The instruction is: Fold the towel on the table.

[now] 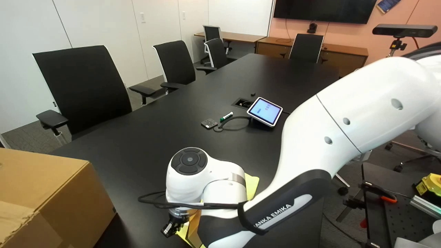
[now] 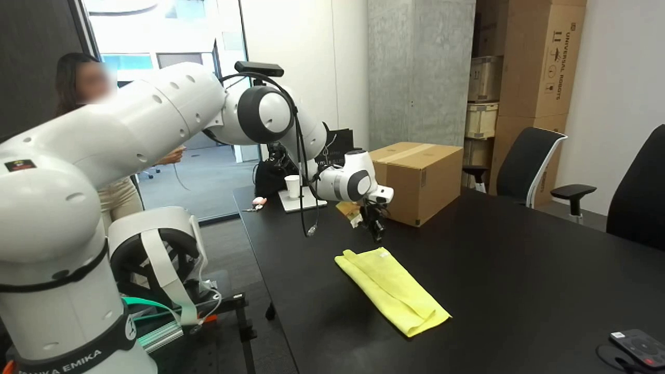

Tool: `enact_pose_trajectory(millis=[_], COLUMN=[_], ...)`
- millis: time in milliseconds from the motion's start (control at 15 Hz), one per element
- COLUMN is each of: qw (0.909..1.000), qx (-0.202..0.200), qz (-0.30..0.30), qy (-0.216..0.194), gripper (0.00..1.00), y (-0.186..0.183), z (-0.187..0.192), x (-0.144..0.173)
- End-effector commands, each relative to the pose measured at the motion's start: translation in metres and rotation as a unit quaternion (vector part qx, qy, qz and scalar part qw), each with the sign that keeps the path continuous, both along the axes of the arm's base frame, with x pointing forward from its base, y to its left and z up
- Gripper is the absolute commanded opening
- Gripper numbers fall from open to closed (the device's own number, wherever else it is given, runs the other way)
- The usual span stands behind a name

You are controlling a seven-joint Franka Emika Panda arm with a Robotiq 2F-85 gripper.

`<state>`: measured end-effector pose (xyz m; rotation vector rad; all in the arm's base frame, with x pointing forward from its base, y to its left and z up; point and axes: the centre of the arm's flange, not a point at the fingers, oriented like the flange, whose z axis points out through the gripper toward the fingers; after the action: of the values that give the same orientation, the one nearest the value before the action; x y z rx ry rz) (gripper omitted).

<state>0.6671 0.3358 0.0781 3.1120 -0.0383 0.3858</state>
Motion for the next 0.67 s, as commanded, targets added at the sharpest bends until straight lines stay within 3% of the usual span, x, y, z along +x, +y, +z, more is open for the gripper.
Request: enact_pose_trajectory(millis=[0, 467, 600], qw=[0.9999, 0.9956, 0.9934], qx=[-0.003, -0.032, -0.035], qz=[-0.013, -0.022, -0.021], qy=[0.009, 0.085, 0.108], gripper=[0.40, 0.92, 1.00], y=[0.015, 0.032, 0.024], z=[0.012, 0.018, 0.027], x=[0.010, -0.057, -0.087])
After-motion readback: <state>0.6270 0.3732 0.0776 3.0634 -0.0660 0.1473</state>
